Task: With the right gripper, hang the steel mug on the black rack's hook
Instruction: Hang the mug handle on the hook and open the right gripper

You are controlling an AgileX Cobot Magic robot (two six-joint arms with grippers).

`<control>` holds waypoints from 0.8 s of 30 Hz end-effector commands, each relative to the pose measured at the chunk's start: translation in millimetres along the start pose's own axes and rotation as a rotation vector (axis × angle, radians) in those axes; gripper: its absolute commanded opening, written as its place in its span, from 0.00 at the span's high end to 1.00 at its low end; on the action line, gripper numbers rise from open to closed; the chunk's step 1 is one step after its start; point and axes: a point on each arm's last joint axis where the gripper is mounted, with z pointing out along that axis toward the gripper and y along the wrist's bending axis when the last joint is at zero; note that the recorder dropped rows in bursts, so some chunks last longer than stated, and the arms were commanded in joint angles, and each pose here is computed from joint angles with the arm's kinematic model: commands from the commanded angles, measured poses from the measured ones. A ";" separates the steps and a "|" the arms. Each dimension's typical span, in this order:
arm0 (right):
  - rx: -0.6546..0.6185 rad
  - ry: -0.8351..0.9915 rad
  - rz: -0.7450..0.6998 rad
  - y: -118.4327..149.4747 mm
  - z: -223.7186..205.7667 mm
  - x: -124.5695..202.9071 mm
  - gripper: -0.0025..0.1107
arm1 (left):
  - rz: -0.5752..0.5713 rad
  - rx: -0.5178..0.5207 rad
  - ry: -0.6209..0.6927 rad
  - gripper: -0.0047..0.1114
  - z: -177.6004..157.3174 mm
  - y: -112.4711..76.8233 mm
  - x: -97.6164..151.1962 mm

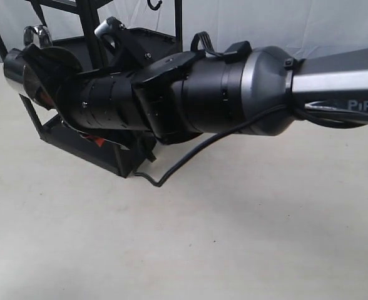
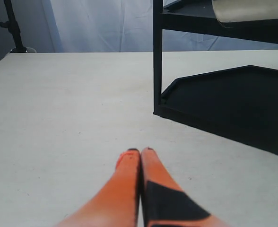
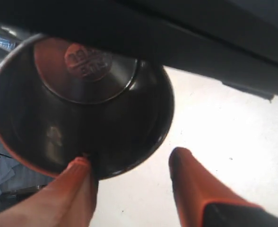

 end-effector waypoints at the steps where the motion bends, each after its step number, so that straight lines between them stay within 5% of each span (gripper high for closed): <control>1: -0.030 -0.021 -0.085 11.0 -12.9 -4.4 0.56 | -0.004 0.005 -0.011 0.96 0.1 -0.2 -1.6; 24: -0.138 0.123 -0.357 33.7 -64.7 6.8 0.56 | -0.004 0.005 -0.011 0.96 0.1 -0.2 -1.6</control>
